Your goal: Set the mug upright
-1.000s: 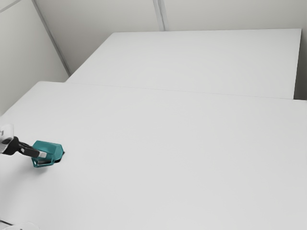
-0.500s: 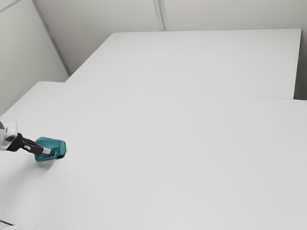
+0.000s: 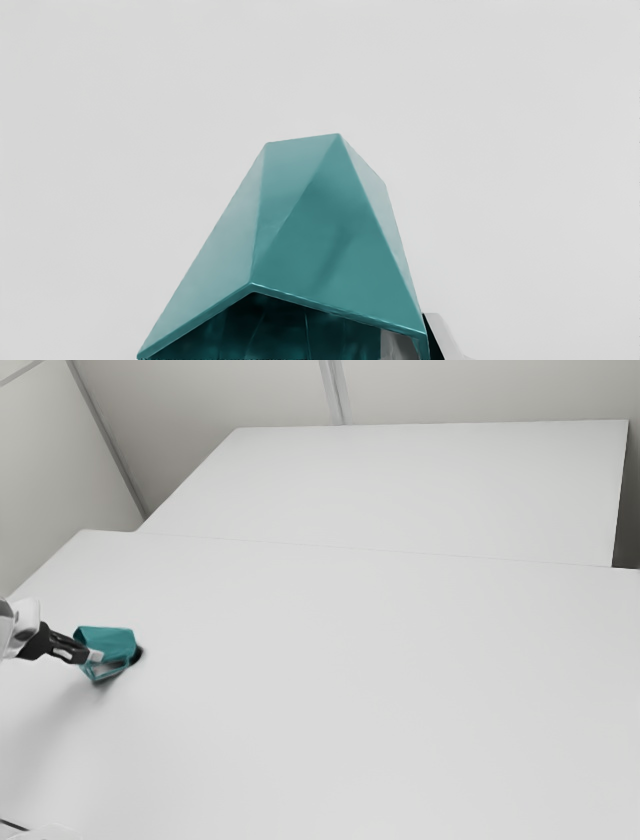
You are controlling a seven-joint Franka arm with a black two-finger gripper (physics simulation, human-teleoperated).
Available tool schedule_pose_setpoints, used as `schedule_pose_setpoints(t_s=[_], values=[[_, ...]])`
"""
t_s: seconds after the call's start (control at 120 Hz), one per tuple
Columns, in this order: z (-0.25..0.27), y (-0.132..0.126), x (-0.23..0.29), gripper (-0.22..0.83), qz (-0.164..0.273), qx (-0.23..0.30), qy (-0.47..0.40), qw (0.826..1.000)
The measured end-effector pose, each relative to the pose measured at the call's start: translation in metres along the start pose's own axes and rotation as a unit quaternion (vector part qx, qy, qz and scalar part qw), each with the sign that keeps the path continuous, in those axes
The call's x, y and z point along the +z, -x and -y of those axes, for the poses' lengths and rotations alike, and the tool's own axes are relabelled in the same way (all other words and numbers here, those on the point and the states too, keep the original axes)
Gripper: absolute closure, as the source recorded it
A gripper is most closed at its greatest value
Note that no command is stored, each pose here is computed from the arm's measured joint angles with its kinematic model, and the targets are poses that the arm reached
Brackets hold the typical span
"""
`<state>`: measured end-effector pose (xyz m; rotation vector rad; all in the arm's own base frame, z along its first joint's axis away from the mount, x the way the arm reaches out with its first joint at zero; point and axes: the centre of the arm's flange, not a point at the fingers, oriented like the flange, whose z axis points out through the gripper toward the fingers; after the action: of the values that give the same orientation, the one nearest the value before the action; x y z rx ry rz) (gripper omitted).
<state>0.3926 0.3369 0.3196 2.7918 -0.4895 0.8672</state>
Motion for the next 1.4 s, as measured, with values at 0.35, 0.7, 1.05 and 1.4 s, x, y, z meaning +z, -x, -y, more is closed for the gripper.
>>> schedule_pose_setpoints(t_s=[0.35, 0.7, 1.05, 1.4], values=[[-0.032, -0.063, -0.026, 0.78, -0.005, 0.058, -0.022, 0.998], [-0.107, -0.111, -0.029, 0.79, 0.125, 0.096, 0.014, 0.987], [-0.154, -0.105, -0.026, 0.79, 0.249, -0.049, 0.075, 0.964], [-0.164, -0.13, -0.01, 0.79, 0.305, -0.137, 0.08, 0.939]])
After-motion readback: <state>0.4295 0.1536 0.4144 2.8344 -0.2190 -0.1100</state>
